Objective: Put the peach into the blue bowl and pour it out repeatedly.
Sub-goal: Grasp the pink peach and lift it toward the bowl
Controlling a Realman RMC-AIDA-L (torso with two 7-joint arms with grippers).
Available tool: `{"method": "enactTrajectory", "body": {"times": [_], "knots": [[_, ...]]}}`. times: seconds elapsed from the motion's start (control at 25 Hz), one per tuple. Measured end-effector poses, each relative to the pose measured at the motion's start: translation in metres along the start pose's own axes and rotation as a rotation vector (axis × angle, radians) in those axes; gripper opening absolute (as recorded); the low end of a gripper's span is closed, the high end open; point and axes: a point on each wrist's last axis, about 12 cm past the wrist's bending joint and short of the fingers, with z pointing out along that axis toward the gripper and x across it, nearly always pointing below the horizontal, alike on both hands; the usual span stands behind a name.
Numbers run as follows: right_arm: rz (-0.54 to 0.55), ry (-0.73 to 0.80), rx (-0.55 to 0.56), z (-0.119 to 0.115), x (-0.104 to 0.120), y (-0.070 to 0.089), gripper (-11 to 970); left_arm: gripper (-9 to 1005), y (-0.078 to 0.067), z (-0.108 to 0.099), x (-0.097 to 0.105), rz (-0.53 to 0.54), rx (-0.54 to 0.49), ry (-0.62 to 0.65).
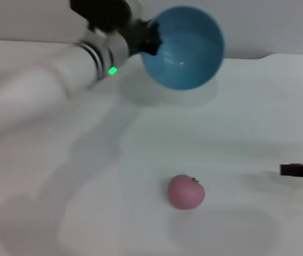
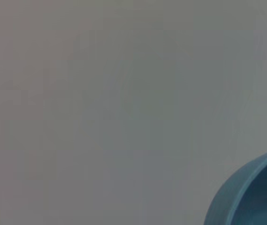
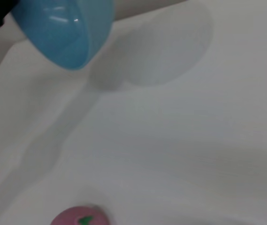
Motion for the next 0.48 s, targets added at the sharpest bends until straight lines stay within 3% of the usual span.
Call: {"method": "enactTrajectory", "body": {"times": [0.16, 0.32, 0.48], "knots": [[-0.105, 0.06, 0.003, 0.019, -0.017, 0.014, 403, 0, 0.041, -0.008, -0.008, -0.106, 0.049, 0.137], [-0.206, 0.104, 0.004, 0.035, -0.034, 0.028, 406, 0, 0.077, -0.029, -0.013, -0.13, 0.045, 0.229], [-0.312, 0.112, -0.05, 0.054, -0.048, 0.049, 410, -1, 0.098, -0.048, -0.013, -0.167, 0.063, 0.35]]}}
